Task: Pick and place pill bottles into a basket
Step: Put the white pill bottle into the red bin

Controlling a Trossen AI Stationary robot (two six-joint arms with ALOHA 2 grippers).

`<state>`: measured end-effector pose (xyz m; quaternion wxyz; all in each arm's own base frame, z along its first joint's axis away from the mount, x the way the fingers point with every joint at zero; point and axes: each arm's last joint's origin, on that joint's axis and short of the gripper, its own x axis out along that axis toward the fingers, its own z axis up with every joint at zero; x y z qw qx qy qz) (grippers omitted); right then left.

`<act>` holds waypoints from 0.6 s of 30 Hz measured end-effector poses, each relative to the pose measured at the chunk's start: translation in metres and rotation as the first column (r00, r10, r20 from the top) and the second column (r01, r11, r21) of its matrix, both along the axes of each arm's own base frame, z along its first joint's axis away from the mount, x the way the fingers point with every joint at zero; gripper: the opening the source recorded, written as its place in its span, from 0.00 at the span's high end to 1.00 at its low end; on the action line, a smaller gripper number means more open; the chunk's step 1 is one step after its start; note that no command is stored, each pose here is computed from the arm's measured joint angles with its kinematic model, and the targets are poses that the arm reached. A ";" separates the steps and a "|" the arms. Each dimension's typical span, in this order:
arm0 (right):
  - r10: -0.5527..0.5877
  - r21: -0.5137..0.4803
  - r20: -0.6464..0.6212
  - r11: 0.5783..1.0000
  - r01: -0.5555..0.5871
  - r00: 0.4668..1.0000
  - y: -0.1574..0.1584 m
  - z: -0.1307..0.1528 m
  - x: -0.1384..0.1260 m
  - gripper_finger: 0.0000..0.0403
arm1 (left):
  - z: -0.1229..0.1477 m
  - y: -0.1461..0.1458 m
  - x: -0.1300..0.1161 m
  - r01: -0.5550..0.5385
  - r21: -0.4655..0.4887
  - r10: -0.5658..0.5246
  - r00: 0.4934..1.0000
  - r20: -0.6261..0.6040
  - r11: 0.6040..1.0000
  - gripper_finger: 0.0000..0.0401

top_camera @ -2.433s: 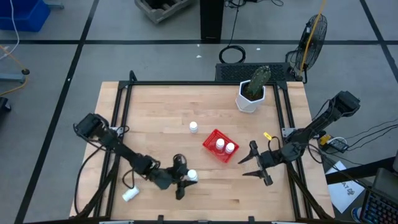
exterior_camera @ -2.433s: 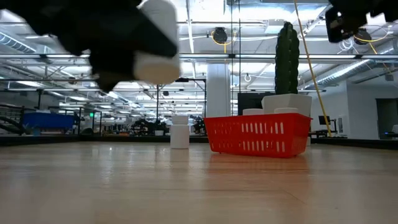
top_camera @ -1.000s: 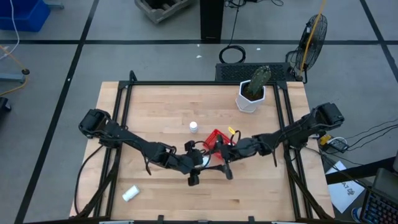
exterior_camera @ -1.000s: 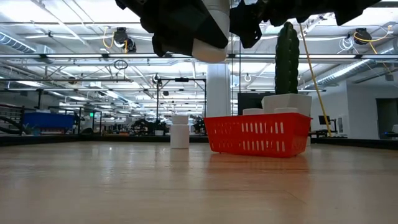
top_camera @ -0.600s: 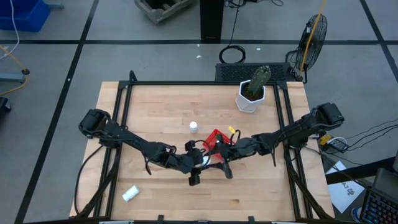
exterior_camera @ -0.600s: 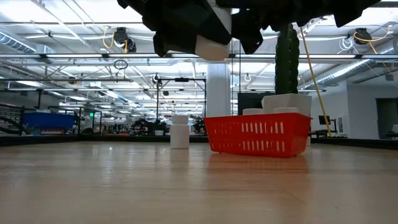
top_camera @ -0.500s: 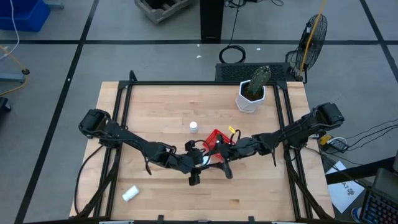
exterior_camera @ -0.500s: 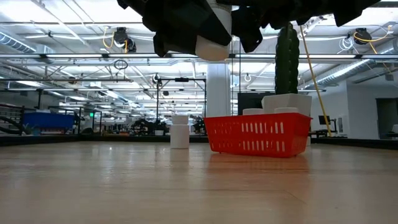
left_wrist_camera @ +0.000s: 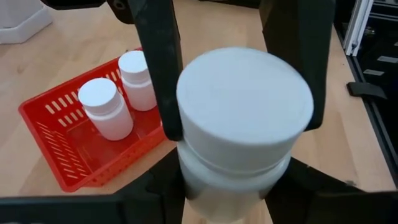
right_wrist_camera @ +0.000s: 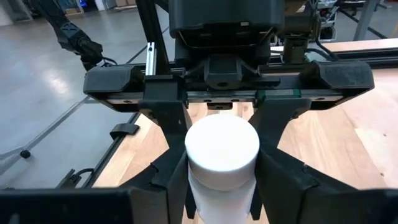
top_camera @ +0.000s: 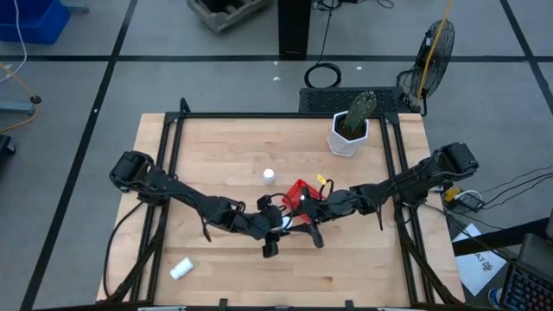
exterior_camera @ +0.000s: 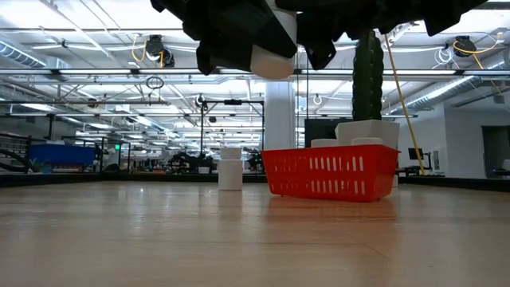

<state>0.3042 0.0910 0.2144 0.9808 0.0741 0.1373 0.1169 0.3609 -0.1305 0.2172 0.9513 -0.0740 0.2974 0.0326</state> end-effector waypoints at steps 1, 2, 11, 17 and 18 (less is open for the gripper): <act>0.000 0.000 -0.003 1.000 0.000 1.000 0.000 0.000 0.000 0.64 | 0.000 0.000 0.000 0.005 -0.003 -0.005 1.000 -0.002 1.000 0.55; 0.000 0.000 -0.004 1.000 0.000 1.000 0.000 0.000 0.000 0.64 | 0.000 0.000 0.000 0.007 -0.004 -0.007 1.000 -0.002 1.000 0.54; -0.006 -0.003 -0.050 1.000 0.005 0.999 -0.002 0.004 -0.007 0.64 | -0.002 0.000 -0.002 0.003 0.002 -0.003 1.000 -0.023 1.000 0.44; -0.059 -0.045 -0.093 0.997 0.055 0.994 -0.002 0.013 -0.021 0.64 | -0.004 0.000 -0.003 0.006 0.012 -0.005 0.999 -0.046 1.000 0.37; -0.082 -0.068 -0.109 0.995 0.075 0.991 -0.001 0.013 -0.024 0.64 | -0.004 0.000 -0.004 0.004 0.014 -0.003 0.998 -0.057 1.000 0.36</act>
